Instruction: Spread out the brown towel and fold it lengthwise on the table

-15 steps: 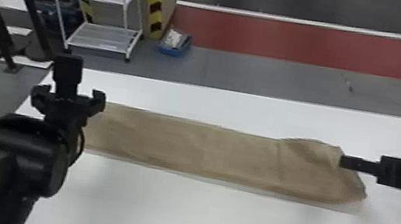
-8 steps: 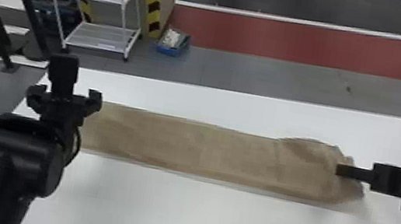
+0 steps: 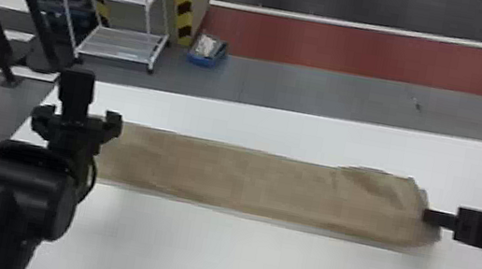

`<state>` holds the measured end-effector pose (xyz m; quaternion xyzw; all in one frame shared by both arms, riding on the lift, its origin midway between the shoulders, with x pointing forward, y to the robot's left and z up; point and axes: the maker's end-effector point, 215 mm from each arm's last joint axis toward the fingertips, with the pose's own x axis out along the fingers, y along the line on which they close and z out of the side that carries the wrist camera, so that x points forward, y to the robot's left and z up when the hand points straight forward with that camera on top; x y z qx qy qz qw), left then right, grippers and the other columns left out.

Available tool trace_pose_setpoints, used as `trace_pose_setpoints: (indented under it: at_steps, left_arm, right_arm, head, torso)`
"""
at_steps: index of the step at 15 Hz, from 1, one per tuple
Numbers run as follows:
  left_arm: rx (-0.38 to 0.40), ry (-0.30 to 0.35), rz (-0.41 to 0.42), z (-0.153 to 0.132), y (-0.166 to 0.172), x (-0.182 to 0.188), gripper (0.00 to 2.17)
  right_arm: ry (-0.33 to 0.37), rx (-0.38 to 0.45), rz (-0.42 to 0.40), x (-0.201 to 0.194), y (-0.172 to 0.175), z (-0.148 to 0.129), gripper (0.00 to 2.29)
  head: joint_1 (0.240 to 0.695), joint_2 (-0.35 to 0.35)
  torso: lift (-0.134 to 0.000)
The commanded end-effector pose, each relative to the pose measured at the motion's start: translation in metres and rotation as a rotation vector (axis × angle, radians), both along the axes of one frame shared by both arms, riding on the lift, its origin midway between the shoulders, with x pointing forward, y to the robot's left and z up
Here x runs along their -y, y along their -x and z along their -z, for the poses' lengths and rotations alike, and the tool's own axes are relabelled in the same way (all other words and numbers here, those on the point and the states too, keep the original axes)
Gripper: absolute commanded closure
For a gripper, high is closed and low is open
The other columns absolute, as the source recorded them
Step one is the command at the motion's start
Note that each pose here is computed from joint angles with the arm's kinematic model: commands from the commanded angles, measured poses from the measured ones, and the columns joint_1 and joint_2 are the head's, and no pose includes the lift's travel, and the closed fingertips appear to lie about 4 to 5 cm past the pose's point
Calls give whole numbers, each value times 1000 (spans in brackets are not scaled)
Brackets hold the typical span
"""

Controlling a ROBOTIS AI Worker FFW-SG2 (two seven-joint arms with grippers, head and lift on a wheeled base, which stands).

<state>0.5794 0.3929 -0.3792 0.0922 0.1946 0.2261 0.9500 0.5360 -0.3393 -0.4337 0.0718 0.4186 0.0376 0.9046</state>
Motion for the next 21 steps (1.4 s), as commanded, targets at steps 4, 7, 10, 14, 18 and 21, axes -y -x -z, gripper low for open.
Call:
trace_pose_setpoints:
  at_steps: [4,7,10,14,18,21]
  left_arm:
    - [-2,-12,-5,1,2,0,39]
    - [4,-12,-4,1,3,0,39]
    - [10,-12,-2,1,2,1,39]
    - [9,-12,-7,2,4,-2,39]
    - [15,-9,1,0,3,0,39]
    - [22,-1,2,-2,3,-3,39]
  right_arm:
    - [-21,112,-14,-2,22,-27,1659]
    - [1,132,-27,1,43,-19,1659]
    - [33,147,-36,9,52,-8,1656]
    - [60,134,-24,24,74,3,606]
    - [49,147,-4,32,84,-11,97]
    - [37,159,26,43,97,-24,80]
  head:
    - [695,53]
    - [695,56]
    - [695,52]
    - [695,43]
    - [695,32]
    - [695,22]
  torso:
    - [-125]
    - [-125]
    - [-125]
    - [-125]
    - [-125]
    - [-125]
